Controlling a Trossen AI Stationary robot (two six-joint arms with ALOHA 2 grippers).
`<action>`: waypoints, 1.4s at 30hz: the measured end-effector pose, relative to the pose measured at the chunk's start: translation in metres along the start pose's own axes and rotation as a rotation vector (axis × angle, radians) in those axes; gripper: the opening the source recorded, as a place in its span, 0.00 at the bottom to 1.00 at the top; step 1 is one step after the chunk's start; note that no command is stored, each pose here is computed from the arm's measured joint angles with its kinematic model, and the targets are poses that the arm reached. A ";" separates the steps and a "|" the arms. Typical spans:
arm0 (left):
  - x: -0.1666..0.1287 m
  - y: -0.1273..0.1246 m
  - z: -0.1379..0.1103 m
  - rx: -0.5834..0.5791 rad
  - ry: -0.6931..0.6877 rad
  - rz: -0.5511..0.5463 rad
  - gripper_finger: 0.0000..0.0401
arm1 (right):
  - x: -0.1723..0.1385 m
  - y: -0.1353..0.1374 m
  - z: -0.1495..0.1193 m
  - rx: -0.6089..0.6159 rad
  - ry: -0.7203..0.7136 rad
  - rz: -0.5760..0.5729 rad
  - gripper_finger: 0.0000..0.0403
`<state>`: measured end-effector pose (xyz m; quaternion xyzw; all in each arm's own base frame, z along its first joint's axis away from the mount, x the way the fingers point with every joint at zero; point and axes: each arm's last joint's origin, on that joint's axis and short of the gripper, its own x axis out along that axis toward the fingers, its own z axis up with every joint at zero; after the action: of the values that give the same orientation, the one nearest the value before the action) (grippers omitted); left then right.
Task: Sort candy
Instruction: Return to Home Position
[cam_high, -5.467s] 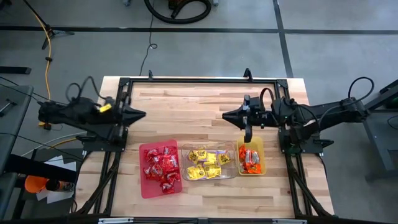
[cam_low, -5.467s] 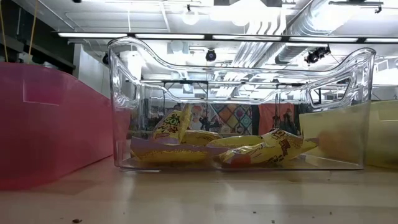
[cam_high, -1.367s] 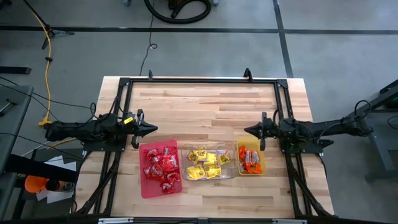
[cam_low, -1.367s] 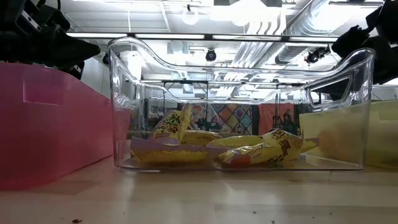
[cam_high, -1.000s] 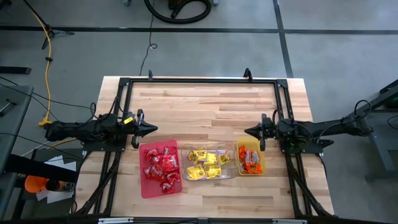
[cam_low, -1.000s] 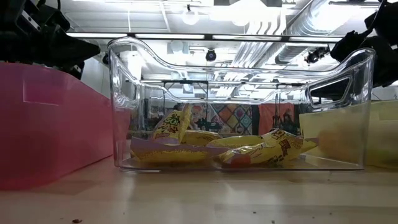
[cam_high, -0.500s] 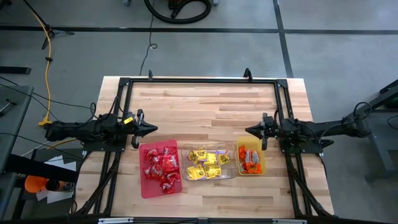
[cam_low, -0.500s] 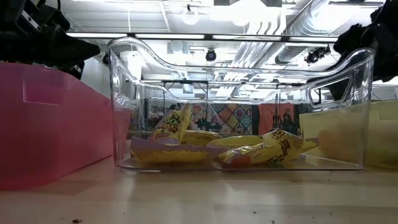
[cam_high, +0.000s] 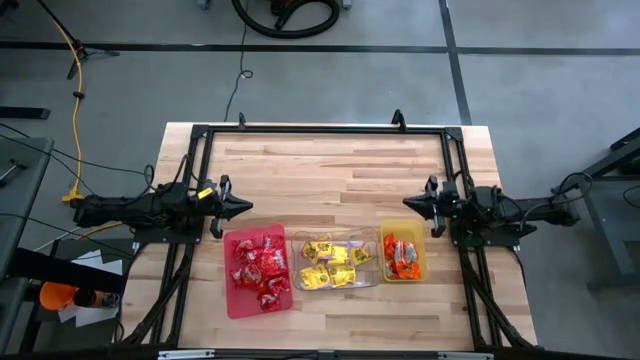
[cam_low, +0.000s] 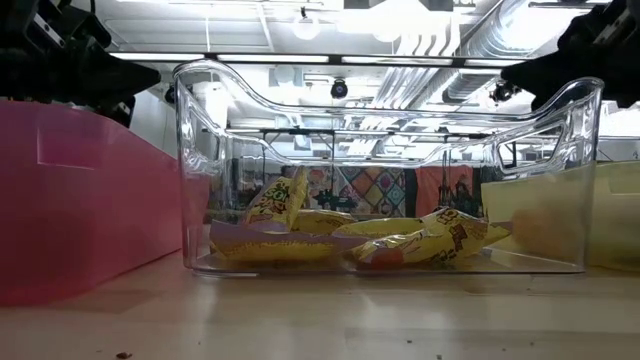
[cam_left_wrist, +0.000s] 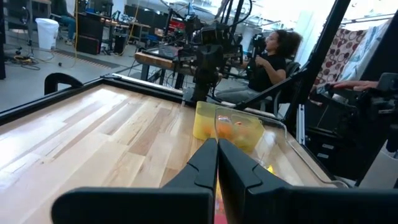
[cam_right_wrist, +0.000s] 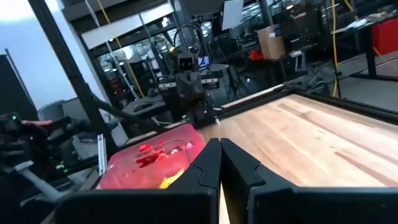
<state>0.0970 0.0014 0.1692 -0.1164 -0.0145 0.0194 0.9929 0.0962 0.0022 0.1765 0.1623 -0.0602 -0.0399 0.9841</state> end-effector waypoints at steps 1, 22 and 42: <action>0.000 0.000 0.000 0.000 0.000 -0.001 0.00 | 0.000 0.001 -0.001 -0.001 0.008 0.005 0.00; 0.000 0.000 0.000 0.000 0.002 0.000 0.00 | -0.001 0.004 -0.007 -0.005 0.071 0.041 0.00; 0.000 0.000 0.000 0.000 0.003 -0.001 0.00 | 0.000 0.003 -0.008 -0.008 0.085 0.036 0.00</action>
<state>0.0971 0.0014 0.1688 -0.1165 -0.0132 0.0190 0.9929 0.0973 0.0080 0.1698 0.1587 -0.0209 -0.0154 0.9870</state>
